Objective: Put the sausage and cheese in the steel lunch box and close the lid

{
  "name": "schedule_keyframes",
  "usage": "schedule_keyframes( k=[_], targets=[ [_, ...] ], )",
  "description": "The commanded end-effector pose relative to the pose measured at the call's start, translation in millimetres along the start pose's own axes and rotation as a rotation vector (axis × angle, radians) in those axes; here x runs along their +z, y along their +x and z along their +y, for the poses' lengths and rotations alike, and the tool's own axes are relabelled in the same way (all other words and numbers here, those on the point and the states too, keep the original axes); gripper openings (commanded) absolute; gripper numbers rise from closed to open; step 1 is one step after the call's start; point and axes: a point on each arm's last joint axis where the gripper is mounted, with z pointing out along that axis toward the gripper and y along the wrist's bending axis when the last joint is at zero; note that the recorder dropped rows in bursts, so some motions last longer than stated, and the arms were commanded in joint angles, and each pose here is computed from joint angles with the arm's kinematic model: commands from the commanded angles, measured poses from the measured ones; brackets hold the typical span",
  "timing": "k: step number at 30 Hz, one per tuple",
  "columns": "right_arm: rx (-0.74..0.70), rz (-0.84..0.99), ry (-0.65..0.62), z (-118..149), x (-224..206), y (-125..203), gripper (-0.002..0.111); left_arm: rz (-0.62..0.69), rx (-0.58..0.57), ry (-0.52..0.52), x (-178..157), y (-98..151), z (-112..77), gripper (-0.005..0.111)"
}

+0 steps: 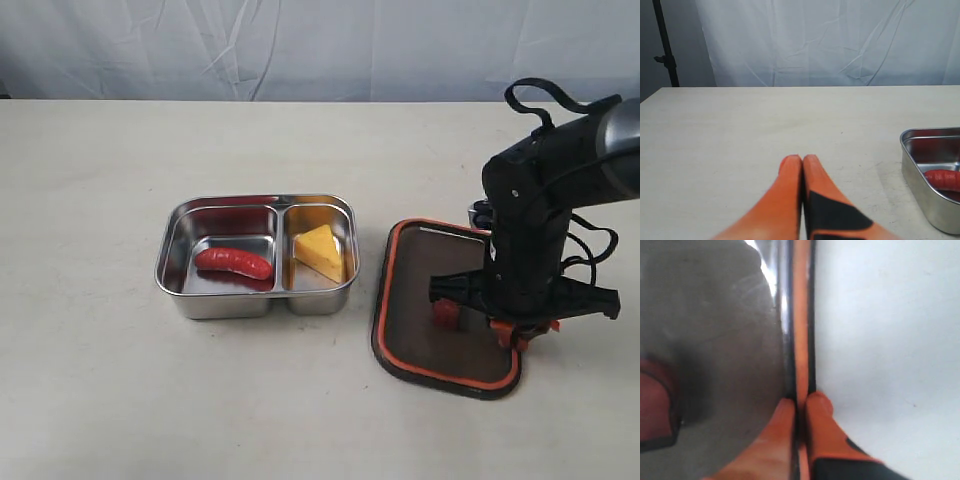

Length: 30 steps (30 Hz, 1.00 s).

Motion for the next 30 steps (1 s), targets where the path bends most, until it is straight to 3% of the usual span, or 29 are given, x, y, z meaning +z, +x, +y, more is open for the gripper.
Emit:
schedule_keyframes(
  k=[1,5,16,25,28,29,30],
  targets=[
    [-0.012,-0.022,0.0,-3.9,-3.0,1.3,0.0,-0.013,0.006,0.001,-0.2,-0.3,0.0,0.0],
    [-0.066,-0.174,-0.002,-15.7,-36.2,-2.5,0.0,-0.013,0.005,0.001,-0.2,-0.3,0.0,0.0],
    [-0.05,-0.53,0.002,-58.0,-122.1,8.2,0.0,-0.013,0.005,0.001,-0.2,-0.3,0.0,0.0],
    [-0.075,-0.65,-0.09,-78.1,-161.8,31.1,0.0,-0.013,0.008,0.0,-0.2,-0.3,0.1,0.0],
    [-0.096,-0.675,-0.107,-79.9,-166.9,34.0,0.0,-0.054,0.075,-0.014,-0.3,-4.0,1.2,0.0],
    [-0.107,-0.682,-0.116,-80.0,-168.6,34.9,0.0,-0.106,0.049,-0.011,-0.7,-8.8,0.9,0.0],
    [-0.124,-0.687,-0.124,-79.2,-169.2,35.3,0.0,-0.176,-0.055,0.002,-1.6,-15.1,0.4,0.0]
  ],
)
